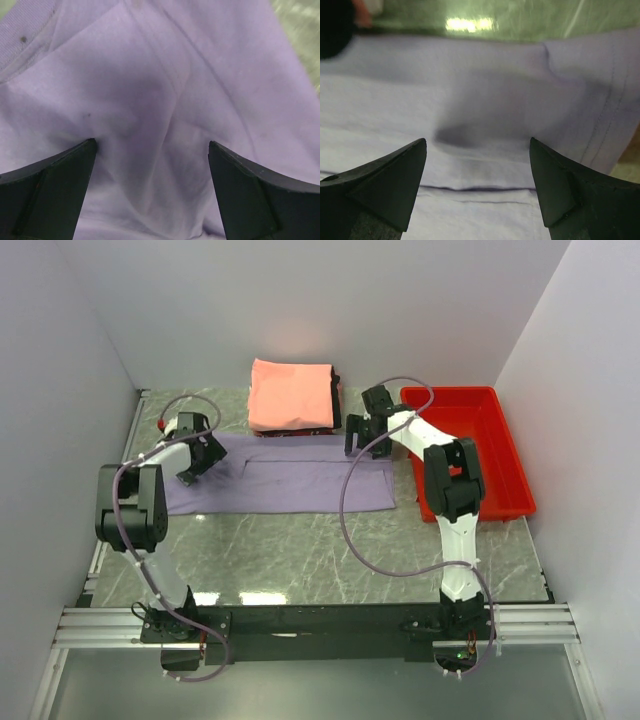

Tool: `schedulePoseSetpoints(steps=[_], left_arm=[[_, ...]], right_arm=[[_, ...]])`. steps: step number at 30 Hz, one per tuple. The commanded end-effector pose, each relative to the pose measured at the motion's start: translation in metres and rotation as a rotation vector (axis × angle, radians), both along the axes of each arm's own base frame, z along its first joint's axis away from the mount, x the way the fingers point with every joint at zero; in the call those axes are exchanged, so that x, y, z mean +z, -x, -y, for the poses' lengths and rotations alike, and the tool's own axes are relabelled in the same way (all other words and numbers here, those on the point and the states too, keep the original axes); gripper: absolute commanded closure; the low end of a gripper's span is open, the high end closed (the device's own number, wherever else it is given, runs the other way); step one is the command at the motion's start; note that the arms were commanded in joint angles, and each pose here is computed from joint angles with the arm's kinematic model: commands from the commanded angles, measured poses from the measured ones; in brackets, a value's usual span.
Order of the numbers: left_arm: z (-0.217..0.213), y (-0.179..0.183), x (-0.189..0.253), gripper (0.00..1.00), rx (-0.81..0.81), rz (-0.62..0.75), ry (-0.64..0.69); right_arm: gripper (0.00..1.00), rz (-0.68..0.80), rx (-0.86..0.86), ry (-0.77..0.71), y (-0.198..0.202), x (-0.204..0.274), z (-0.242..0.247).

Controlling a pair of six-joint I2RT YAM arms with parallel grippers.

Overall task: Fold and stack the t-shirts
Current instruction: Fold the tshirt

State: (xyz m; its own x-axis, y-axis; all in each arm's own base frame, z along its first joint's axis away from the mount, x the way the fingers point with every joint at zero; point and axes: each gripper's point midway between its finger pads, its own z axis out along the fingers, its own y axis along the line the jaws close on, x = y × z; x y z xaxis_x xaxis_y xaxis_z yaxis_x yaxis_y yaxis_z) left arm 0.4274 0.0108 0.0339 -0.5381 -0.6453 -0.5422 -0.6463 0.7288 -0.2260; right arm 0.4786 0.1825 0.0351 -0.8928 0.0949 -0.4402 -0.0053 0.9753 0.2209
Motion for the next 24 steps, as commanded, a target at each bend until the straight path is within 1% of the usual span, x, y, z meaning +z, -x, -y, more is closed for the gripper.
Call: schedulePoseSetpoints(steps=[1, 2, 3, 4, 6, 9, 10, 12, 13, 14, 15, 16, 17, 18, 20, 21, 22, 24], left_arm=[[-0.004, -0.020, 0.000, 0.00, 0.030, 0.020, -0.005], [-0.005, -0.027, 0.003, 0.01, 0.030, 0.027, -0.008], [-0.005, -0.026, -0.004, 0.01, 0.030, 0.004, -0.015], [-0.007, -0.027, -0.006, 0.01, 0.031, -0.002, -0.019], [-0.008, -0.033, -0.007, 0.01, 0.027, 0.001, -0.027], [-0.006, -0.040, -0.009, 0.01, 0.011, 0.001, -0.021], [-0.016, -0.041, -0.009, 0.01, 0.029, -0.002, -0.024], [-0.018, -0.049, -0.007, 0.00, 0.015, 0.003, -0.041], [-0.019, -0.053, -0.006, 0.00, 0.009, 0.009, -0.047], [-0.020, -0.062, 0.000, 0.01, 0.004, 0.027, -0.055], [-0.023, -0.064, -0.005, 0.00, 0.011, 0.017, -0.061], [-0.025, -0.068, -0.004, 0.00, 0.013, 0.022, -0.067], [-0.024, -0.076, 0.001, 0.01, 0.004, 0.040, -0.067], [-0.024, -0.080, -0.004, 0.00, -0.004, 0.038, -0.068], [-0.019, -0.092, 0.000, 0.00, -0.033, 0.062, -0.046], [-0.018, -0.094, -0.006, 0.01, -0.045, 0.052, -0.043], [-0.017, -0.098, -0.006, 0.01, -0.051, 0.058, -0.038], [-0.014, -0.105, -0.007, 0.01, -0.065, 0.066, -0.029]], right_arm=[[0.10, -0.011, 0.027, -0.028, 0.013, 0.007, 0.000], [0.10, -0.021, 0.029, -0.031, 0.018, 0.003, 0.000], [0.11, -0.028, 0.031, -0.032, 0.024, 0.000, 0.001], [0.10, -0.064, 0.039, -0.042, 0.038, -0.013, 0.001], [0.11, -0.065, 0.045, -0.063, 0.050, -0.012, 0.001], [0.10, -0.117, 0.066, -0.075, 0.081, -0.023, -0.002], [0.11, -0.150, 0.076, -0.065, 0.099, -0.035, -0.001], [0.11, -0.132, 0.124, -0.071, 0.121, -0.026, -0.017], [0.10, -0.170, 0.135, -0.058, 0.145, -0.035, -0.015], [0.11, -0.149, 0.156, -0.064, 0.155, -0.024, -0.022], [0.11, -0.157, 0.196, -0.062, 0.174, -0.022, -0.035], [0.11, -0.195, 0.217, -0.041, 0.199, -0.030, -0.034], [0.10, -0.172, 0.237, -0.057, 0.209, -0.019, -0.042], [0.10, -0.197, 0.302, -0.088, 0.235, -0.017, -0.062], [0.10, -0.226, 0.367, -0.109, 0.267, -0.015, -0.077], [0.10, -0.248, 0.411, -0.126, 0.285, -0.013, -0.089], [0.10, -0.261, 0.495, -0.133, 0.306, -0.011, -0.108], [0.10, -0.269, 0.576, -0.149, 0.325, -0.006, -0.131]])
